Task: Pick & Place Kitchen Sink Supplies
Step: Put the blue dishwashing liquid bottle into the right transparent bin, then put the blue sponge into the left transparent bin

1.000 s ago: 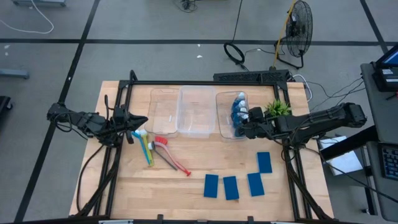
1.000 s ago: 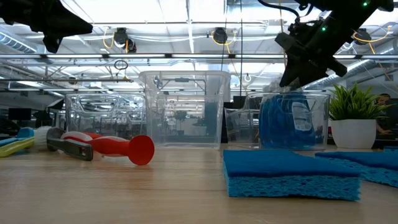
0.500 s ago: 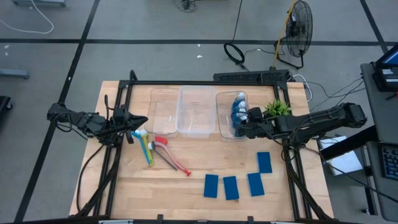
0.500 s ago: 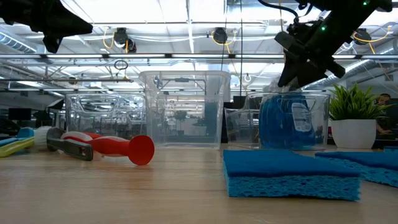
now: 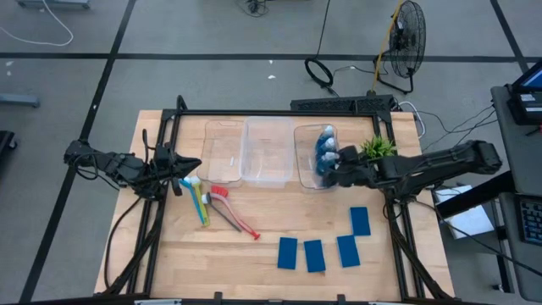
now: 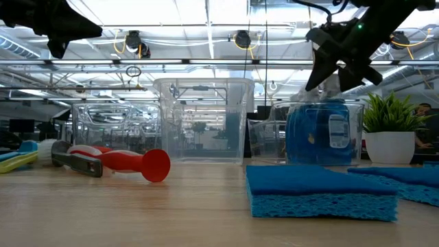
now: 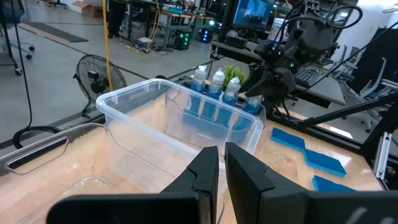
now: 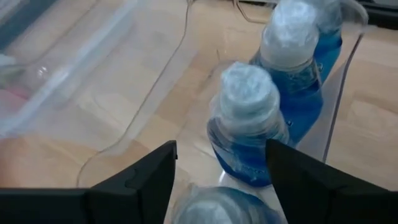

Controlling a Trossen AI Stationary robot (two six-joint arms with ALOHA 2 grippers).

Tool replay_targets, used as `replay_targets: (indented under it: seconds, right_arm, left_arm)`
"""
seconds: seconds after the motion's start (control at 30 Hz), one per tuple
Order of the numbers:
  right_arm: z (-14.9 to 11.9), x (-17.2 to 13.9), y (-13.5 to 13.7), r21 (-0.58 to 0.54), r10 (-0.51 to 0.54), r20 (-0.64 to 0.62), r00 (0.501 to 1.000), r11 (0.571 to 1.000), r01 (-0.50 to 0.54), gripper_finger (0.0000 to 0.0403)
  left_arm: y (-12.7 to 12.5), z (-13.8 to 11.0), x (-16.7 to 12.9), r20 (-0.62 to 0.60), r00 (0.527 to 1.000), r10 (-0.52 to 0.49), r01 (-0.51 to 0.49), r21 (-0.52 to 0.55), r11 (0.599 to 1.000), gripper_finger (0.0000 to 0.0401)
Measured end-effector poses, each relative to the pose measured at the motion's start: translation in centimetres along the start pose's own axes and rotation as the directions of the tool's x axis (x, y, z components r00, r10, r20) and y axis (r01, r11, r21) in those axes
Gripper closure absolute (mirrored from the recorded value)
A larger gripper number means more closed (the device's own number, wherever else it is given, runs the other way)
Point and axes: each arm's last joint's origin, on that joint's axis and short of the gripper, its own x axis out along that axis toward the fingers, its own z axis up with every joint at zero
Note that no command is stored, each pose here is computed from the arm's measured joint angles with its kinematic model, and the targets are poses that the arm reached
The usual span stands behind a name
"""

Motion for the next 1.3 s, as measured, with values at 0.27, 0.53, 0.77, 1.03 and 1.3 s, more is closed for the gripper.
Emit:
replay_targets:
  seconds: [0.27, 0.53, 0.77, 1.03, 1.3]
  right_arm:
    - [1.0, -1.7, -0.6, 0.043, 0.074, 0.04, 0.996, 0.996, -0.076, 0.0163]
    - [2.5, -3.9, -0.6, 0.082, 0.289, 0.089, 0.953, 0.952, -0.296, 0.0174]
    - [3.8, -5.7, 0.2, 0.038, 0.523, 0.118, 0.844, 0.847, -0.53, 0.0176]
    - [3.6, -6.3, 0.9, 0.003, 0.71, -0.045, 0.702, 0.703, -0.711, 0.0187]
    - [3.1, -6.7, 1.2, 0.013, 0.799, -0.205, 0.565, 0.579, -0.815, 0.0209]
  left_arm:
    - [0.0, 0.0, 0.0, 0.0, 1.0, 0.0, 0.0, 0.002, 1.0, 0.0368]
    - [0.0, 0.0, 0.0, 0.0, 1.0, -0.001, 0.001, 0.002, 1.0, 0.0368]
    - [0.0, 0.0, 0.0, -0.001, 1.0, -0.001, 0.001, 0.002, 1.0, 0.0368]
    - [0.0, 0.0, 0.0, -0.001, 1.0, -0.001, 0.001, 0.001, 1.0, 0.0368]
    - [0.0, 0.0, 0.0, -0.001, 1.0, -0.002, 0.002, 0.001, 1.0, 0.0368]
